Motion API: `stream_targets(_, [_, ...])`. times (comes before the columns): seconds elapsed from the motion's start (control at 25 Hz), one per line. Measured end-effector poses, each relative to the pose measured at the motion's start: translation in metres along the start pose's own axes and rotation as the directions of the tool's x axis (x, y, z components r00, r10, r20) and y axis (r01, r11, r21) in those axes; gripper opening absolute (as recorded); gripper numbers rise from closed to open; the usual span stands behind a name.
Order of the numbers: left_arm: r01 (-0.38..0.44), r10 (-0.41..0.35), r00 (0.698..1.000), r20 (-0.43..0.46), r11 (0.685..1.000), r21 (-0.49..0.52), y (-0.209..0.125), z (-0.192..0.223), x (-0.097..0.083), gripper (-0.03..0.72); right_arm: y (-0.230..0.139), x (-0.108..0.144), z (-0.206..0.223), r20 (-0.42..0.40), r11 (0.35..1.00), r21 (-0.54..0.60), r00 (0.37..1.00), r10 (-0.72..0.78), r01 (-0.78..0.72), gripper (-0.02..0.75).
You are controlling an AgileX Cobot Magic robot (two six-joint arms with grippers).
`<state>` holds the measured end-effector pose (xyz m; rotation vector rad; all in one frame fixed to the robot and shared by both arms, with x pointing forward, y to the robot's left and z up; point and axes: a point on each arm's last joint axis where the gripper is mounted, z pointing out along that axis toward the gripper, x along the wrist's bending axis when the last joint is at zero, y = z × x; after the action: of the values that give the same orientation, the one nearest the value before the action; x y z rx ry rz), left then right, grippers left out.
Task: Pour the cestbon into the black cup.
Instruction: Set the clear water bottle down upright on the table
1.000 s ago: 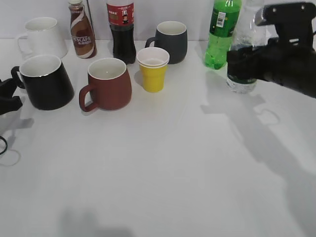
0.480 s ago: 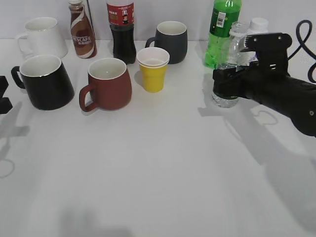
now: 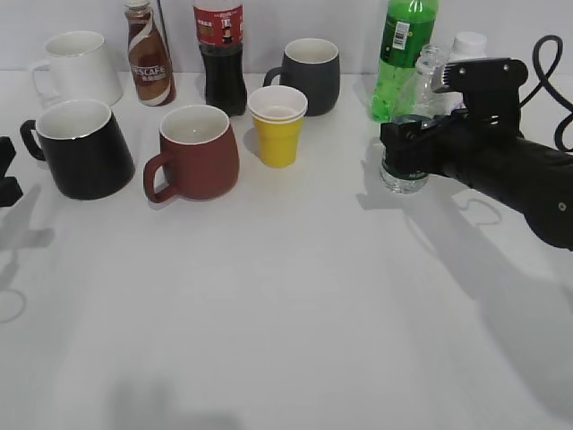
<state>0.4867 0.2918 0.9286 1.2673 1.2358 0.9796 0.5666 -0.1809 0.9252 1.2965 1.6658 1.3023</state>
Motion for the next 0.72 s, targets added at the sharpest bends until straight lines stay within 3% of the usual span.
stream_targets(0.32, [-0.011,0.011,1.000,0.026,1.000,-0.005,0.002,0.000,-0.003,0.244,0.006,0.000,-0.002,-0.002,1.000,-0.031,1.000,0.002,-0.002,0.589])
stream_targets(0.72, [-0.048,0.052,0.998,0.037,0.994,-0.102,0.038,-0.014,-0.009,0.244,0.076,0.006,-0.043,-0.013,0.979,-0.203,0.999,-0.035,0.032,0.589])
